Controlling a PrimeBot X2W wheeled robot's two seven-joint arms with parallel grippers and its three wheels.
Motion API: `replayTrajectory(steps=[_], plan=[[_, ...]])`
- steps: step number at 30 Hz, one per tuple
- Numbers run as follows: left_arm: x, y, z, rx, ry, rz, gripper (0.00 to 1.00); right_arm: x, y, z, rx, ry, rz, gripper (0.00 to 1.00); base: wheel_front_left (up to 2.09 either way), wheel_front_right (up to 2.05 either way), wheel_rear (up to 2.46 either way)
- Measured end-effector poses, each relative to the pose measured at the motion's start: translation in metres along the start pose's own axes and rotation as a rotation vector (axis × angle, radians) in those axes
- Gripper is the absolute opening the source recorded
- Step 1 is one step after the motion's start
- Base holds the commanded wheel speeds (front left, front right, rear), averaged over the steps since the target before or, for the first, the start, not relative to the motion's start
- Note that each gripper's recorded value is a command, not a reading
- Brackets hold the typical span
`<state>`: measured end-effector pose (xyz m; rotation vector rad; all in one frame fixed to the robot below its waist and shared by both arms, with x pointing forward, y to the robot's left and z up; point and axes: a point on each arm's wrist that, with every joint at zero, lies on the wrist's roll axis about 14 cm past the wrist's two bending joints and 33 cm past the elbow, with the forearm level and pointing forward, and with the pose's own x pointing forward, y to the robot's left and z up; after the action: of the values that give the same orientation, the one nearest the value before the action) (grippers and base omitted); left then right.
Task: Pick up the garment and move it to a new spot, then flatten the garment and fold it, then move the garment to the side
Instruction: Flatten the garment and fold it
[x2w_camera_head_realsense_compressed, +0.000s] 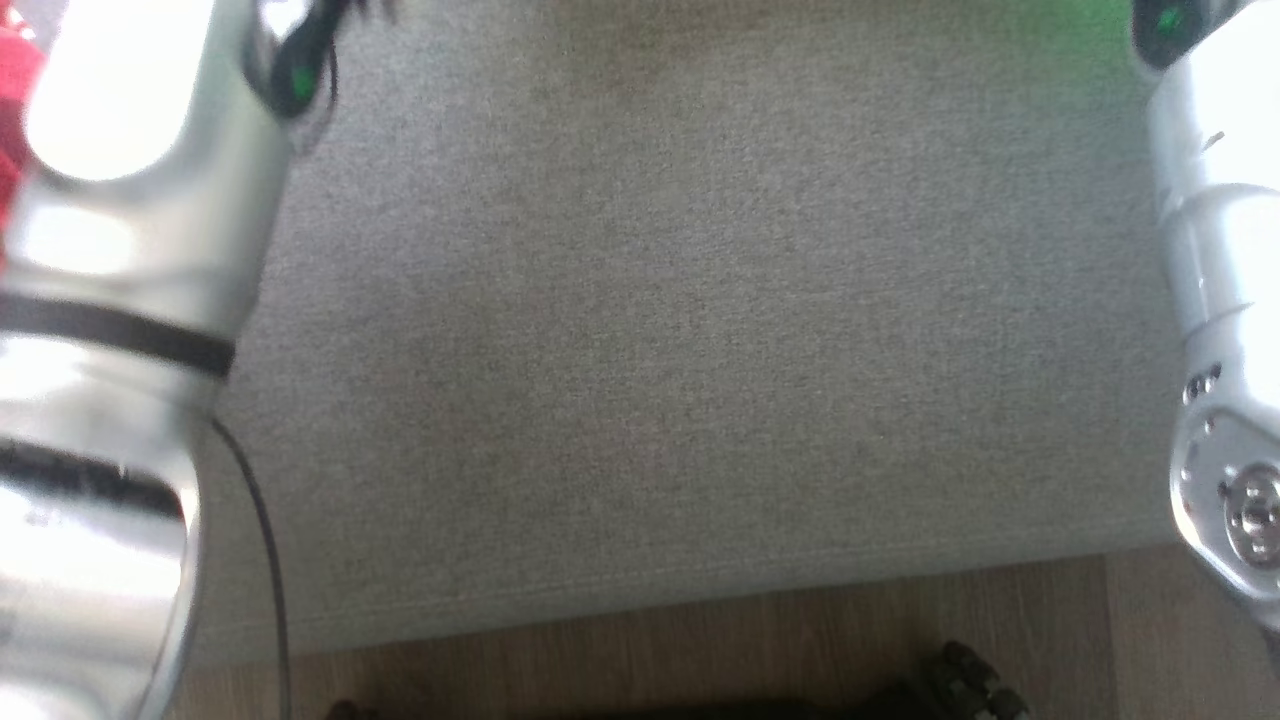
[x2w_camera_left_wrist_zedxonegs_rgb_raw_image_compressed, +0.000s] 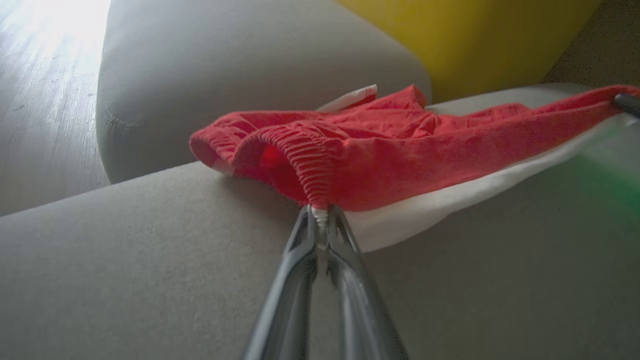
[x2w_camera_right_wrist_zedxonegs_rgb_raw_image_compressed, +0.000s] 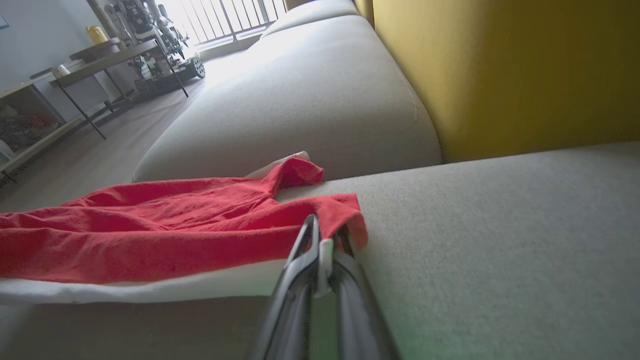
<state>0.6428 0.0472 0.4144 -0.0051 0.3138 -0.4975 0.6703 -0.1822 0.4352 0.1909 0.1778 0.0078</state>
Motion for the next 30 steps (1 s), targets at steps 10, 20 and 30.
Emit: replayTrajectory(steps=[10,20,30], plan=[[-0.053,-0.026,-0.046,0.137,0.169,-0.096,0.0,-0.049,-0.027,-0.039,-0.119,0.267,-0.024,0.0,0.0,0.0,0.0],[-0.09,-0.043,-0.047,0.187,0.167,-0.125,0.0,-0.088,-0.039,-0.037,-0.206,0.378,-0.034,0.0,0.0,0.0,0.0],[-0.132,-0.063,-0.068,0.159,0.206,-0.146,0.0,-0.139,-0.04,-0.052,-0.241,0.534,-0.026,0.0,0.0,0.0,0.0]])
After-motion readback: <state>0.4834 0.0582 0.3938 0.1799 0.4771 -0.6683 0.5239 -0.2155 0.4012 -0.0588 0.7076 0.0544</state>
